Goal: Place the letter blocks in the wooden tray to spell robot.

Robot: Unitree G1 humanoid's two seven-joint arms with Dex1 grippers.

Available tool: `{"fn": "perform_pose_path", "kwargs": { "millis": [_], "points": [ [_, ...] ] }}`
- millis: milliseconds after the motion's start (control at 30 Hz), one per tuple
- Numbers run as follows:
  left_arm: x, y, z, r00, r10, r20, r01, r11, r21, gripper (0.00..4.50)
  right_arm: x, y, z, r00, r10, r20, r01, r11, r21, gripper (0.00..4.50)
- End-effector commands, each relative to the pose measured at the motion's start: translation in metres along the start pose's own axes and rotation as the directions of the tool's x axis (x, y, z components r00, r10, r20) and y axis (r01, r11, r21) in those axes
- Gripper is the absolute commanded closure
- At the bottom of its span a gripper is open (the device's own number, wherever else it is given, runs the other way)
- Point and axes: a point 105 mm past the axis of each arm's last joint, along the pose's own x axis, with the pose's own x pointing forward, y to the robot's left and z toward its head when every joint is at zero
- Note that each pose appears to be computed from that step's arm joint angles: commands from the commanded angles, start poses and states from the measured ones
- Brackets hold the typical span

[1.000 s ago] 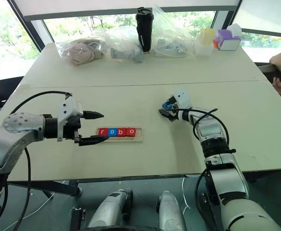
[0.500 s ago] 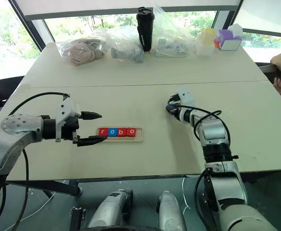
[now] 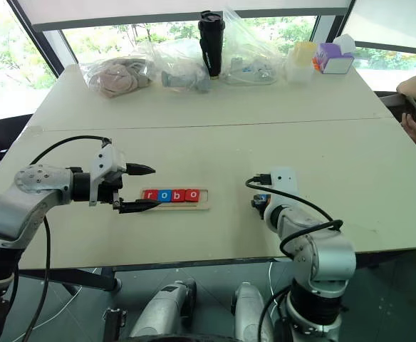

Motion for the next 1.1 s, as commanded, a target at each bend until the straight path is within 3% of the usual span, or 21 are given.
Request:
{"fn": "perform_pose_path", "kwargs": {
  "millis": [33,200,300,433,567,767,1100],
  "points": [
    [-0.001,0.003,0.006,1.000,-0.003,0.008,0.002,0.999,0.044,0.00,-0.006,0.000,0.005,0.999,-0.034,0.036,0.033,0.999,0.024,2.25],
    [-0.001,0.003,0.006,1.000,-0.004,0.005,0.004,0.999,0.044,0.00,-0.007,0.003,0.010,0.998,-0.004,0.057,0.002,1.000,0.027,0.03],
    [-0.001,0.002,0.007,1.000,-0.005,0.006,0.004,0.999,0.043,0.00,-0.021,0.004,0.045,0.972,0.142,0.187,-0.117,0.983,-0.139,0.03],
    [-0.002,0.002,0.008,1.000,-0.013,0.007,0.013,0.999,0.045,0.00,-0.041,-0.001,0.079,0.874,0.407,0.265,-0.275,0.865,-0.420,0.03],
    [-0.004,-0.003,0.015,0.999,-0.051,0.017,0.049,0.997,0.061,0.00,-0.049,-0.015,0.078,0.789,0.602,0.121,-0.397,0.650,-0.648,0.03],
    [-0.014,-0.016,0.028,0.995,-0.102,0.021,0.100,0.991,0.085,0.00,-0.026,-0.044,0.046,0.760,0.639,-0.122,-0.499,0.452,-0.740,0.03],
    [-0.019,-0.018,0.030,0.999,-0.040,0.017,0.039,0.997,0.063,0.00,0.002,-0.046,0.030,0.714,0.677,-0.178,-0.557,0.396,-0.730,0.03]
  ]
}}
